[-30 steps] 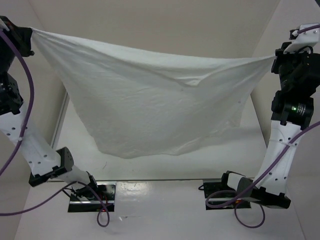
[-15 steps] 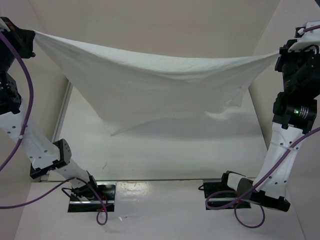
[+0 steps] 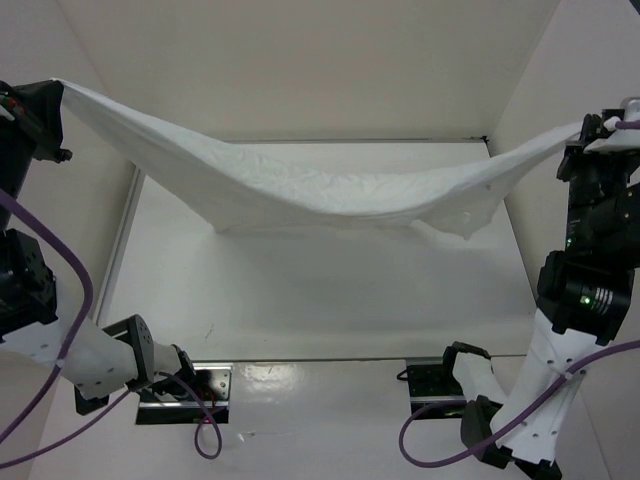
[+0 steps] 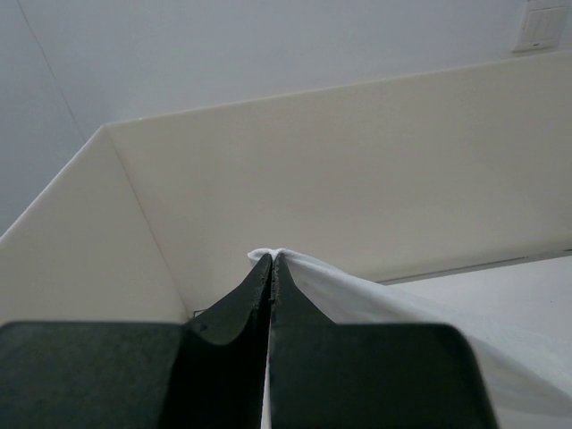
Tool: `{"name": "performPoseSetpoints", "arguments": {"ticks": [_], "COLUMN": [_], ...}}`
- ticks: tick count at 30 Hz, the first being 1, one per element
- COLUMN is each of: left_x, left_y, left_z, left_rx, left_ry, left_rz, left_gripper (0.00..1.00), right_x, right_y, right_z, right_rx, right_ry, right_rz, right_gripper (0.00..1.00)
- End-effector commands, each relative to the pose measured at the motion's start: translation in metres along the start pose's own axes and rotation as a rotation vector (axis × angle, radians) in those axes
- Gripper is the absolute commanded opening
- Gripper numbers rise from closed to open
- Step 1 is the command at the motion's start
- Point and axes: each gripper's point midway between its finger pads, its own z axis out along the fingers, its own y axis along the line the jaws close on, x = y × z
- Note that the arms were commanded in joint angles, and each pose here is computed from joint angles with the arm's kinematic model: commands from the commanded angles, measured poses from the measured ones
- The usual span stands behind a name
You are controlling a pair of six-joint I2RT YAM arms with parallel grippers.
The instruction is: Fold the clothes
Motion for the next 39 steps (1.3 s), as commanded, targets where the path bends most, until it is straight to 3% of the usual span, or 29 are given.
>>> {"name": "performPoseSetpoints", "arguments": {"ticks": [1,14,29,35,36,39], "left_x": [-0.013,-0.066,-0.090,-0.062,-0.038,-0.012], "left_y": [-0.001,-0.026,-0.044,-0.025,-0.013,-0.002], "left_z": [-0.009,-0.074,-0.116,-0.090,-0.070,-0.053], "left_rx": [-0.033,-0.129,-0.171,-0.180,-0.175,-0.169], "left_ry": [-0.043,-0.243,-0.361,-0.285,-0.218,-0.172], "left_rz": [-0.003,0.069,0.129,0.109,0.086,0.087], "left_gripper": [0.00,0.00,0.00,0.00,0.00,0.01], "right_x": [-0.020,-0.047,-0.062,-0.046,-0.034,-0.006], "right_y": [-0.017,-0.030,-0.029,-0.024,-0.020,-0.012], "right_z": [-0.013,-0.046,-0.065,-0.051,-0.043,-0.029], "right_rx": [0.095,0.169,0.166,0.146,0.129,0.105], "right_ry": [-0.086,-0.156,-0.197,-0.156,-0.127,-0.067], "right_rz": [-0.016,0.025,0.053,0.054,0.054,0.056], "right_gripper": [0.00,0.00,0.00,0.00,0.00,0.00]}}
